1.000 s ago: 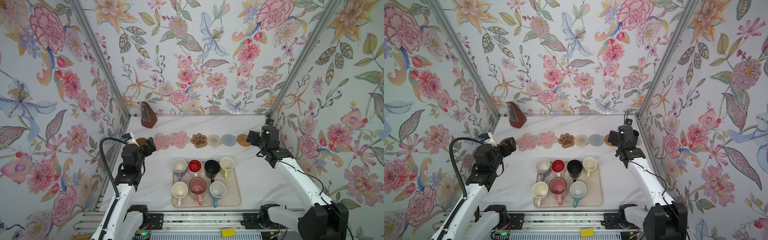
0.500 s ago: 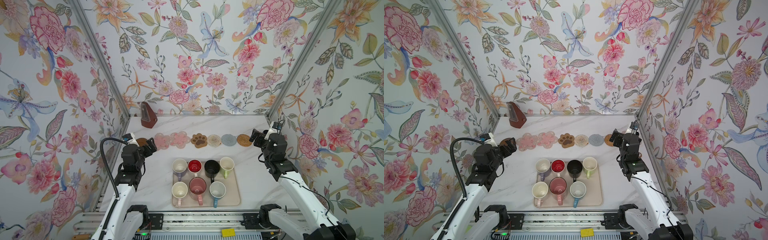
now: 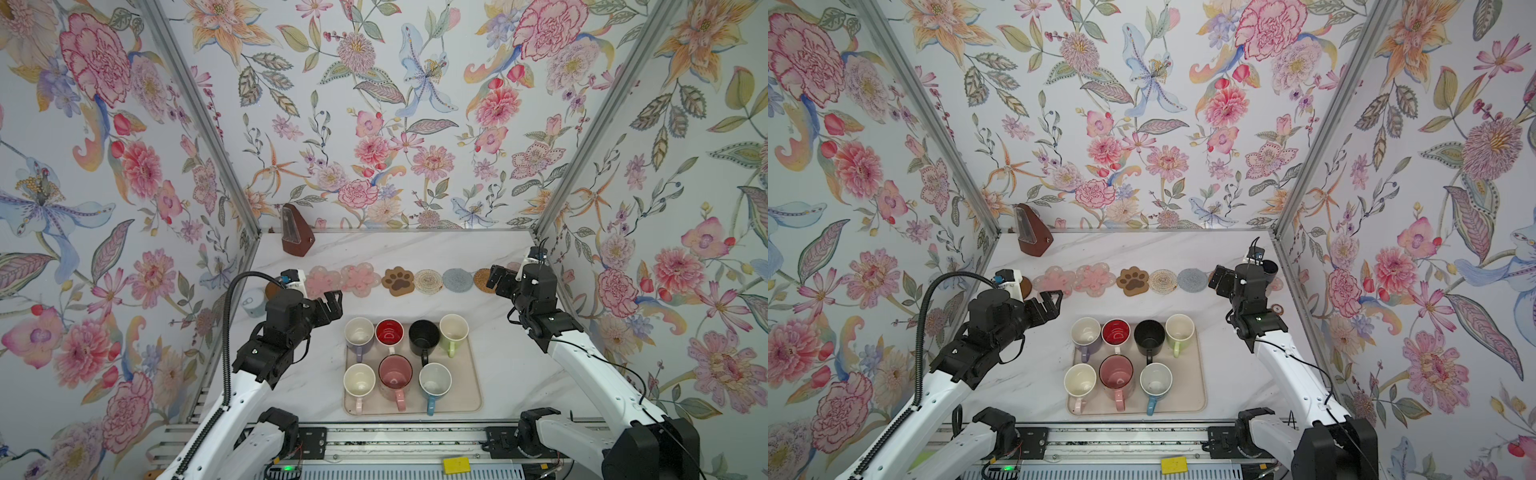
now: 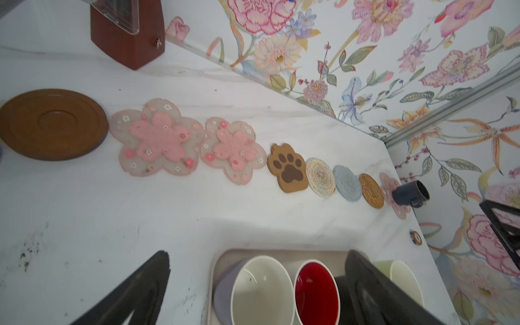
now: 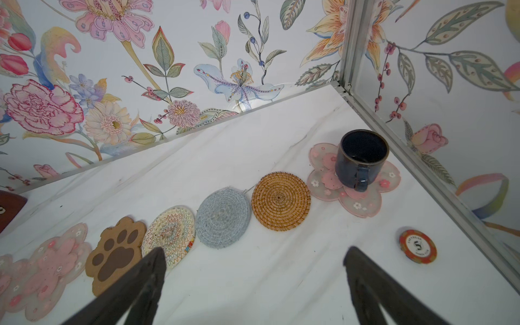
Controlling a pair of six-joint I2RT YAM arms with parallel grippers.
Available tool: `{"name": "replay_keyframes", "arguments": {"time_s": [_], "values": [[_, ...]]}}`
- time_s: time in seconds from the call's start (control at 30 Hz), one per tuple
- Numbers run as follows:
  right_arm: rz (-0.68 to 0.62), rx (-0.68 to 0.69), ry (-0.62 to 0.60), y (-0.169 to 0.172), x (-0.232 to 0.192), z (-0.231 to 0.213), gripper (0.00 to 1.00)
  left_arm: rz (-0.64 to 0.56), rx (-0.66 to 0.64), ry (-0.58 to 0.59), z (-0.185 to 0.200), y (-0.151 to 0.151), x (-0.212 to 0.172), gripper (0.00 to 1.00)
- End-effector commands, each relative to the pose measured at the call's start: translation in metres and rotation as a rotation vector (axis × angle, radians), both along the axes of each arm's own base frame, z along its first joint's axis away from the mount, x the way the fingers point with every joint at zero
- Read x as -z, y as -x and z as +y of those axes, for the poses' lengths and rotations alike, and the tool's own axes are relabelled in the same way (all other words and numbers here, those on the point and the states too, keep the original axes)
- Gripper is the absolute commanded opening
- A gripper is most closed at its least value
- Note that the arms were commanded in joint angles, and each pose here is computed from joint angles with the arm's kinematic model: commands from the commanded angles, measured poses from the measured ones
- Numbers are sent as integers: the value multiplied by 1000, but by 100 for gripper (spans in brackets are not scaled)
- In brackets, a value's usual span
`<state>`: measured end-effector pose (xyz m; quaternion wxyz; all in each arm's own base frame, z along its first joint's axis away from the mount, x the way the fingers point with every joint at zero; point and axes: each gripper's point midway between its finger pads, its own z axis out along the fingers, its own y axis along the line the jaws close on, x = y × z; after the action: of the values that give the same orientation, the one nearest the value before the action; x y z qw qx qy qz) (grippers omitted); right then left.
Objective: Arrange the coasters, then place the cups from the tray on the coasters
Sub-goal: 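Lower the navy mug onto the pink coaster while the left gripper moves to the tray, then grasp the cream mug at the tray's near corner with the left gripper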
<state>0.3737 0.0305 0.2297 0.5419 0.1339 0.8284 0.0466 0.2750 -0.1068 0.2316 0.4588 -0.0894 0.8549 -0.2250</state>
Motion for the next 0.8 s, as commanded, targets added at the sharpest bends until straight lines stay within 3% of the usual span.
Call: {"name": "replay_keyframes", "arguments": {"time_s": [0.0, 0.13, 0.33, 0.77], "values": [[-20, 3, -26, -4, -12, 3, 99, 139, -1, -61, 4, 34, 34, 99], [-8, 5, -24, -5, -11, 3, 99, 186, 38, -85, 2, 63, 42, 99], [26, 8, -15, -5, -3, 3, 99, 335, 129, 32, -30, 98, 78, 99], [37, 15, -27, 1, 2, 3, 99, 382, 276, -109, -43, 148, 94, 99]]}}
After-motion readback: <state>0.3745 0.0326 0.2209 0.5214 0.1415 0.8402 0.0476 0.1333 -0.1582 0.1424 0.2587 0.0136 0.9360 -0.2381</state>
